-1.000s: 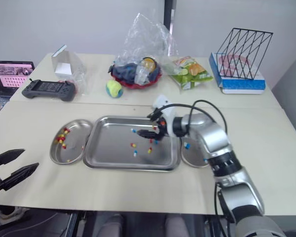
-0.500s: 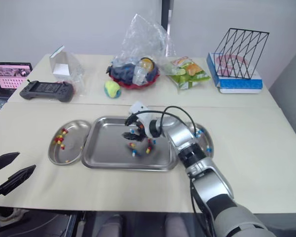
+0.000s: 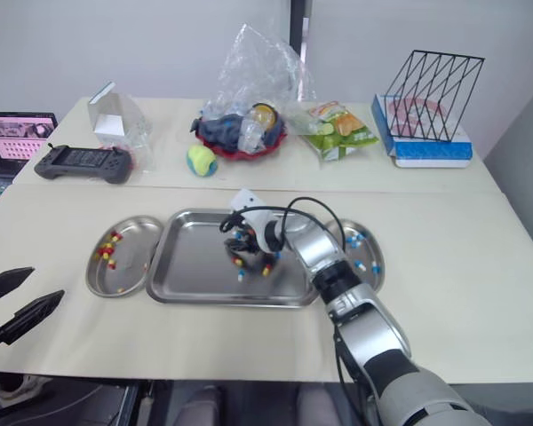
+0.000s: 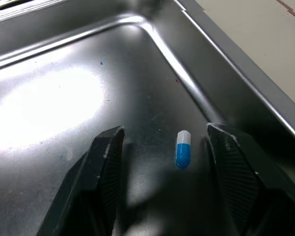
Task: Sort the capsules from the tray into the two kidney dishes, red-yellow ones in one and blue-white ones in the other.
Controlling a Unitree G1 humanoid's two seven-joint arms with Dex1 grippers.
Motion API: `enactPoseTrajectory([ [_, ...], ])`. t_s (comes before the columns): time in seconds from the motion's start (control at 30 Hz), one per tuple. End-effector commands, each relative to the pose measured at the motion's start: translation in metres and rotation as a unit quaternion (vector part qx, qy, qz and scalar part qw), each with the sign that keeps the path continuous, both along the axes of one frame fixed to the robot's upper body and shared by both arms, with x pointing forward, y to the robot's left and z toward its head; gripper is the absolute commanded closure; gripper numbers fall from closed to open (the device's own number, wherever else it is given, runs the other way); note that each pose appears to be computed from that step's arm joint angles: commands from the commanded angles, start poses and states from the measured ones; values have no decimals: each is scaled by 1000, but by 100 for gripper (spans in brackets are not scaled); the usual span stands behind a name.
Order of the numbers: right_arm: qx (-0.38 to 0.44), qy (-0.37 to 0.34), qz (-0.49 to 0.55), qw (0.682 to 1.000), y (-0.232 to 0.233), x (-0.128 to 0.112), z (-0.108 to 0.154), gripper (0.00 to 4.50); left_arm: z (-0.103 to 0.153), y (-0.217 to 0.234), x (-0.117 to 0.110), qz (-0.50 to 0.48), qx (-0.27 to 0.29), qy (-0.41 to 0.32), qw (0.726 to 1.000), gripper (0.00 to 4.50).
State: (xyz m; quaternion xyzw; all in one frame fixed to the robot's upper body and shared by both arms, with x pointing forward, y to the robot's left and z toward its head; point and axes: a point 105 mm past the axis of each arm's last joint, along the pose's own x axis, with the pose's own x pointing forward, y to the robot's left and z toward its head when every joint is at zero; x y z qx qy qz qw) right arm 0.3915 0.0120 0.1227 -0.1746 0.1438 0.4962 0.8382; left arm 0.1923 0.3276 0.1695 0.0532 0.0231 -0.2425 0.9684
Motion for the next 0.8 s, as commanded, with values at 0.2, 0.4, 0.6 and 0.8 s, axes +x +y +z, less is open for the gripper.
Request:
enactPoseTrajectory([
  [0.2, 17, -12, -7, 1000, 2, 3, 9, 448, 10, -3, 8, -8, 22, -12, 1000, 0],
  [0.4, 48, -22, 8, 999, 6, -1, 31, 448, 10, -4, 10, -13, 27, -9, 1000, 0],
  [0.6, 142, -28, 27, 989, -12, -13, 90, 448, 8, -10, 17, -27, 20, -10, 999, 0],
  [0.8, 192, -21, 2, 981, -101, -23, 111, 448, 7, -11, 25, -44, 10, -15, 999, 0],
])
